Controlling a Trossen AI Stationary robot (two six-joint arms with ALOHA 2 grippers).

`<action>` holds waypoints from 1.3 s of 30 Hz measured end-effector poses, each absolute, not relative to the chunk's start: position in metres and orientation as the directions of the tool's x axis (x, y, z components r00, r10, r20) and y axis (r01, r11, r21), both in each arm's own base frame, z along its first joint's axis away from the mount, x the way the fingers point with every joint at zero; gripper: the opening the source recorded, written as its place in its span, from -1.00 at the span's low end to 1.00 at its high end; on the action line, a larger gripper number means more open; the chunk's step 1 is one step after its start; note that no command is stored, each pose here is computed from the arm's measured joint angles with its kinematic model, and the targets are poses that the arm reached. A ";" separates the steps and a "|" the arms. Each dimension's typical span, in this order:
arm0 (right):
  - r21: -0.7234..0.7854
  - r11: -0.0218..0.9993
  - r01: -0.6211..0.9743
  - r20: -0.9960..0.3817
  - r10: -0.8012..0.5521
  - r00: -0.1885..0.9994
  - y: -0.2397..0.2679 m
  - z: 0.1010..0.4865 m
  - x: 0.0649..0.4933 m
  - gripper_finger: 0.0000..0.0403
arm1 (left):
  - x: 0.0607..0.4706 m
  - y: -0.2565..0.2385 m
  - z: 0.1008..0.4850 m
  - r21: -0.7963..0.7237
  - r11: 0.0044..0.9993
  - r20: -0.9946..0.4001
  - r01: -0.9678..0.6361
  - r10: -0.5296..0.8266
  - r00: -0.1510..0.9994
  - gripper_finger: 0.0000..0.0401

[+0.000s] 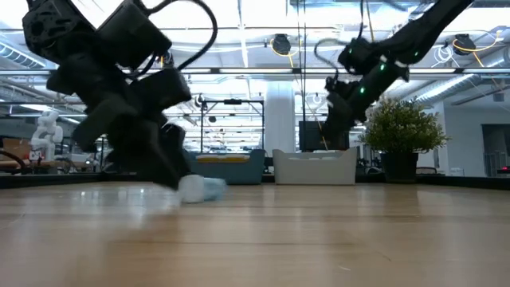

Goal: Pick and place medicine bottles into bin by pill shape (circle, oval)
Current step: Put the blue pill bottle into the gray bin

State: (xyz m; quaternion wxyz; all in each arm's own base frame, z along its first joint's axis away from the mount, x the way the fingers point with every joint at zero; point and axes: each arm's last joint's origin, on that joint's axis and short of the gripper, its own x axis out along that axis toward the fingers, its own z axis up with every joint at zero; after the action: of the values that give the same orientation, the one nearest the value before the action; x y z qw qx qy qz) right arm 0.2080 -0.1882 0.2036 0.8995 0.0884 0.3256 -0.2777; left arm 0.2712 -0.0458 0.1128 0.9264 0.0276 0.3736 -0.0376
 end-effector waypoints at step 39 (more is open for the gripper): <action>0.033 0.986 0.164 -0.679 -0.098 0.727 0.032 0.231 0.240 0.02 | 0.296 -0.102 0.148 0.191 0.956 -0.811 0.221 0.027 0.585 0.35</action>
State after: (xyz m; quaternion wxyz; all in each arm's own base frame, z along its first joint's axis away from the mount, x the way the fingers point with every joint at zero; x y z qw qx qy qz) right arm 0.2396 0.0320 0.2306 0.9282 0.0452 0.3625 -0.0705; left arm 0.2964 -0.1016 0.1476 0.8796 0.1369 0.4523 -0.0550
